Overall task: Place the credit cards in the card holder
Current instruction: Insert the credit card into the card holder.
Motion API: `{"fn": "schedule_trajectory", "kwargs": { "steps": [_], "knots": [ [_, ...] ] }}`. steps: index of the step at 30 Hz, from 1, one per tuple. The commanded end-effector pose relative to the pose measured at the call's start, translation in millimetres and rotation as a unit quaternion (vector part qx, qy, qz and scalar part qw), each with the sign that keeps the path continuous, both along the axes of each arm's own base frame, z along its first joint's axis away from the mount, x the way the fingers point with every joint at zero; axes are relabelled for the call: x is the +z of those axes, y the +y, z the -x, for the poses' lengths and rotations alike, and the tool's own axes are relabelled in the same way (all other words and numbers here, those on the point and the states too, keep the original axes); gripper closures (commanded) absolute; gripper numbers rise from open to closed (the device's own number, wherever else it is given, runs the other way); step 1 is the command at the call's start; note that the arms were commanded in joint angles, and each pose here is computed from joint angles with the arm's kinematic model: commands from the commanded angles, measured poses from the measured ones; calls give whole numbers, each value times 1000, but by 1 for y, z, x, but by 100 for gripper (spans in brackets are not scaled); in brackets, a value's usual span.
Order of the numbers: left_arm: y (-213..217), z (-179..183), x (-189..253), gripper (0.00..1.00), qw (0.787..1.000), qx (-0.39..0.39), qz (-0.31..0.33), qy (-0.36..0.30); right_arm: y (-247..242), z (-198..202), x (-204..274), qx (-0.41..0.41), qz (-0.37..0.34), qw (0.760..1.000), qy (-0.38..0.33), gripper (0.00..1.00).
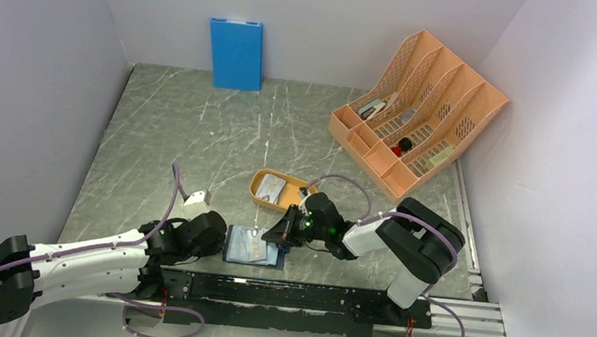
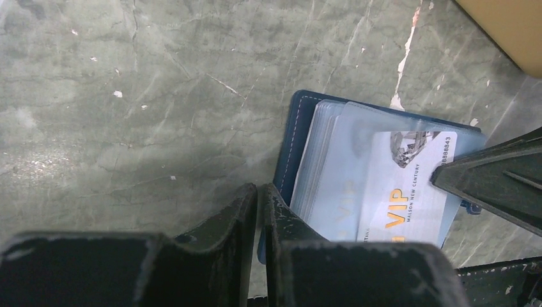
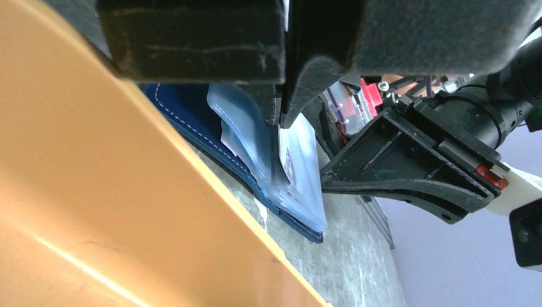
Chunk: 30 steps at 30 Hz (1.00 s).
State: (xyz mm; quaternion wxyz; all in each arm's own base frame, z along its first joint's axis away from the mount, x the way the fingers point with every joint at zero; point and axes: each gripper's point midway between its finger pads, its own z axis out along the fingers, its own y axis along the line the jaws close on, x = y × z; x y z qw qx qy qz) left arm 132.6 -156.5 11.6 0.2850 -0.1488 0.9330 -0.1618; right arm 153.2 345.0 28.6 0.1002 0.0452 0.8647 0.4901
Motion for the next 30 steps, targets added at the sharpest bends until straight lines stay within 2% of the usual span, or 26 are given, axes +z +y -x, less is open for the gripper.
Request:
{"fn": "schedule_trajectory", "kwargs": {
  "steps": [1,10,19,30],
  "knots": [
    [12,25,-27,84,998,-20,-19,57,-4,-3,-12,-28,15,999,9,100],
    [12,27,-26,86,998,-17,-10,58,-8,-3,-16,-53,33,998,2,100],
    [13,26,-24,87,998,-16,-9,55,-22,-8,-23,-53,94,993,-39,100],
    [12,28,-27,87,998,-15,-8,61,-22,-12,-18,-50,99,992,-58,100]
  ]
}}
